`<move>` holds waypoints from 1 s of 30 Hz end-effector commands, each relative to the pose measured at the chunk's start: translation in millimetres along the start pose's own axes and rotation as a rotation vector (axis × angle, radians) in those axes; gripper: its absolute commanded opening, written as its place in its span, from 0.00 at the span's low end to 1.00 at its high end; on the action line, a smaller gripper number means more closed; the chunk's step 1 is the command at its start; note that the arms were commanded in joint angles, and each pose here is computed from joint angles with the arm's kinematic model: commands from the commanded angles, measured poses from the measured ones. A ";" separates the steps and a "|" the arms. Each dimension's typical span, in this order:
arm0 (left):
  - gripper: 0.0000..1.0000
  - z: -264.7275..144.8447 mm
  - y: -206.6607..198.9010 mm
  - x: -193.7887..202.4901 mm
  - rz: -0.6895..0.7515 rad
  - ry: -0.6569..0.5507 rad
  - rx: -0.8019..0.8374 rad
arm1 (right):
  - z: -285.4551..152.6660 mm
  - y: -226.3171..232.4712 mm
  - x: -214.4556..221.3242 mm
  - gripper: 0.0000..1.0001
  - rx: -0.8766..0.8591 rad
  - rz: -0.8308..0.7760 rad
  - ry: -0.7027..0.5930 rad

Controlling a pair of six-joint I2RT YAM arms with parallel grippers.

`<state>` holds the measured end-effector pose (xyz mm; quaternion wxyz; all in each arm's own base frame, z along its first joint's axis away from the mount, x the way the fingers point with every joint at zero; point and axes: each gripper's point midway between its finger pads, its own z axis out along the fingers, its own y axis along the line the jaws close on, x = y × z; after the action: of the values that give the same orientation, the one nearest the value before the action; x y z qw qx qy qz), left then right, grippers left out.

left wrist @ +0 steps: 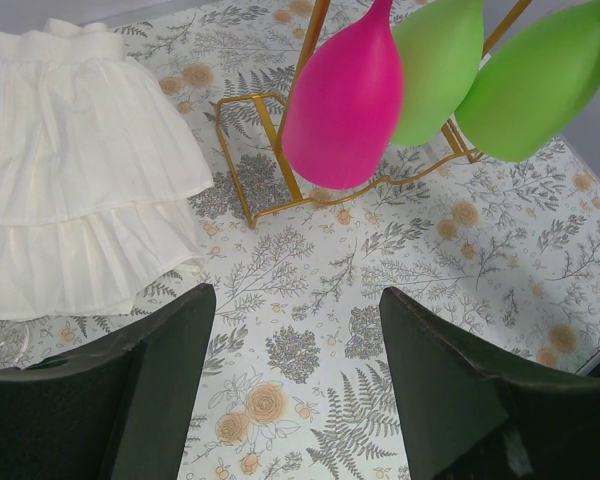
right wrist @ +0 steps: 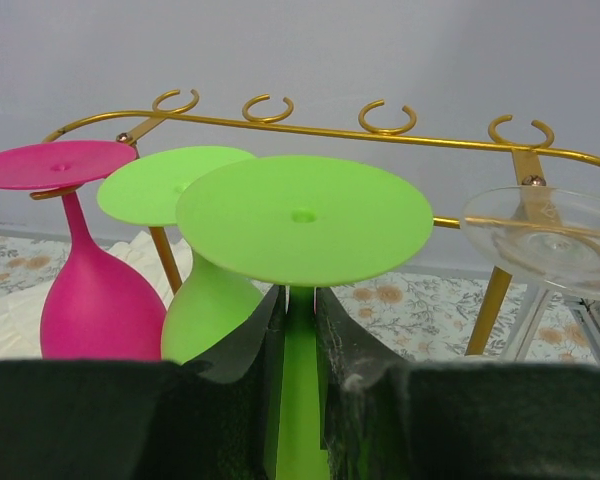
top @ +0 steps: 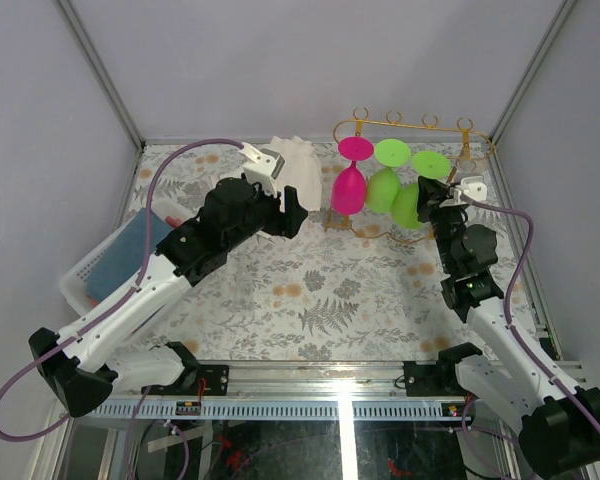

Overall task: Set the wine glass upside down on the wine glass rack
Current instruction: Turn the wine glass upside down at the wine rack.

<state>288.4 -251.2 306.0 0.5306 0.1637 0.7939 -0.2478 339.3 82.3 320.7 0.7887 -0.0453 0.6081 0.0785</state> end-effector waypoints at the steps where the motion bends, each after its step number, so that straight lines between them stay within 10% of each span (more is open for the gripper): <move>1: 0.67 -4.1 -3.1 -18.1 0.000 -0.077 0.021 | 10.2 -6.9 -37.1 0.00 0.031 0.036 -0.095; 22: 0.67 -5.1 -0.4 -18.9 -0.001 -0.080 0.014 | 14.7 -15.6 -2.1 0.00 0.070 0.021 0.015; 30: 0.67 -5.1 1.6 -19.7 -0.002 -0.082 0.008 | 11.8 -18.1 -2.5 0.14 0.081 0.015 0.027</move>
<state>289.0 -247.9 306.6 0.5327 0.1607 0.7936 -0.2463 354.7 74.5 299.3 0.7634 -0.0291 0.6420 0.0649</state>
